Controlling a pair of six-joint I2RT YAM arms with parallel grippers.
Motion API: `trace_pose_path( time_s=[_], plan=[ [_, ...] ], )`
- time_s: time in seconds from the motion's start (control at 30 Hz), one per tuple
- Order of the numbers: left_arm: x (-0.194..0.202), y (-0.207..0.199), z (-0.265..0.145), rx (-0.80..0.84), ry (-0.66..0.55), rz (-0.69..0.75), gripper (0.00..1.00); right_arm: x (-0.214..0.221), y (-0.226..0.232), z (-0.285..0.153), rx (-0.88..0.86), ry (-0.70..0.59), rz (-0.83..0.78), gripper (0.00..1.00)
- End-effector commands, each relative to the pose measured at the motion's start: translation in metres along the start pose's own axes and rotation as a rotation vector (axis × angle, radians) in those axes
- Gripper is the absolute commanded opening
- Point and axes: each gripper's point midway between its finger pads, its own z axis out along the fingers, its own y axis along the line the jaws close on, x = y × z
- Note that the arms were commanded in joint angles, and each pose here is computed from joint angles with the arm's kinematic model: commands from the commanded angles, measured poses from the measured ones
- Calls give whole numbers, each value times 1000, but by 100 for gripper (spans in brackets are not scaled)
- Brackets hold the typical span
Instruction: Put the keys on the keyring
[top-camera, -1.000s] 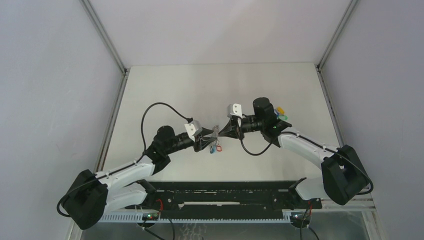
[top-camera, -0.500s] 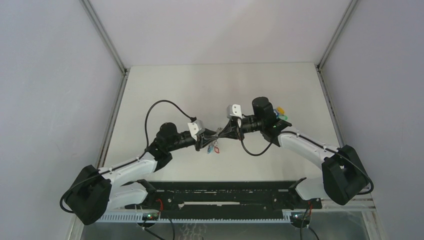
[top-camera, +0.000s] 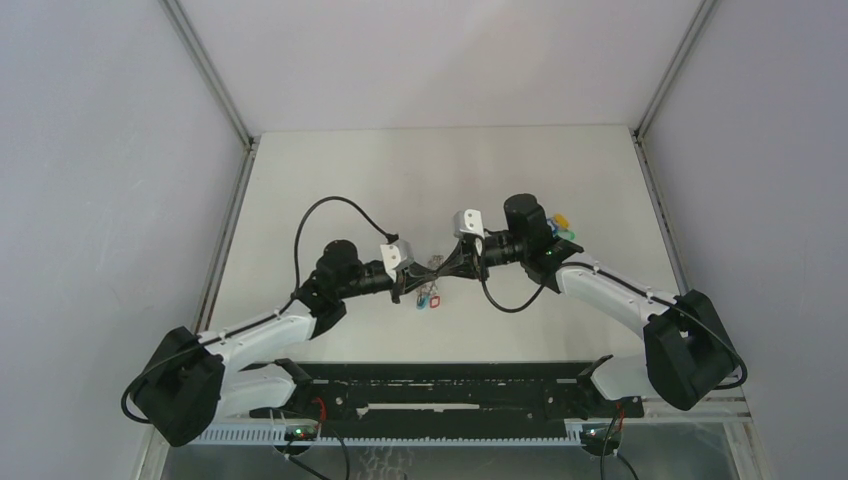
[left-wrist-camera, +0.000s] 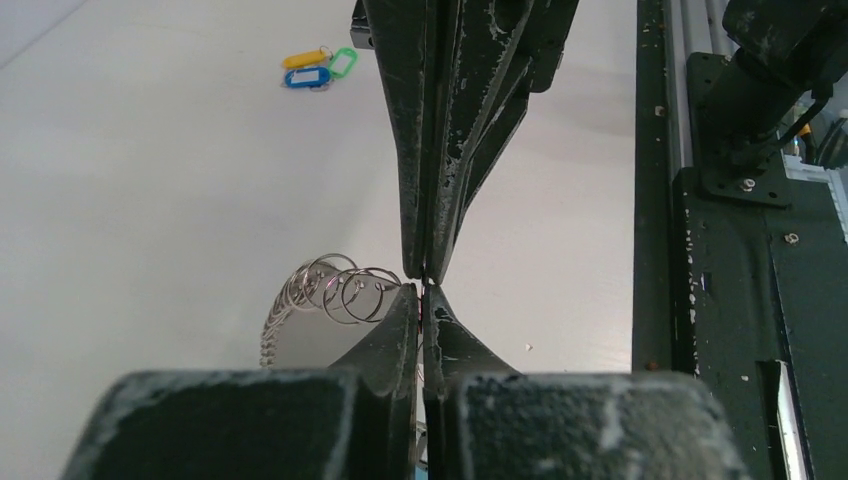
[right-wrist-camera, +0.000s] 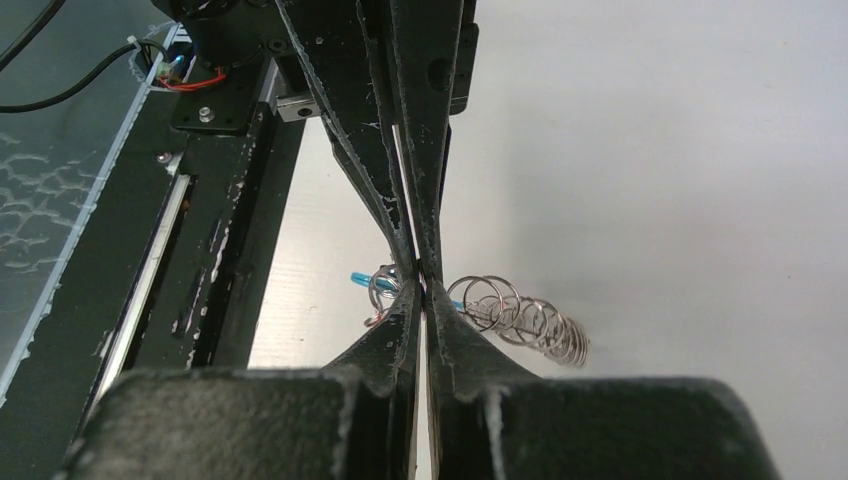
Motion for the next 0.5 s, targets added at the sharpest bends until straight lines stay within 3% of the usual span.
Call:
trace_pose_path(
  time_s=[0.0,0.07,0.13,0.23,0.47],
  plan=[
    [-29,6,-1,-5,-36,71,0,-33,-5,-3,12,-46,-103,0],
    [-33,7,-5,-20,-29,85,0,-30,-8,-7,45,-23,-98,0],
    [-39,6,-10,-34,-29,104,0,-30,-8,-11,72,-11,-110,15],
    [-43,8,-16,-59,-25,134,0,-31,-5,-17,96,-15,-146,27],
    [-46,7,-18,-91,13,181,0,-36,-5,-15,106,-28,-203,36]
  ],
)
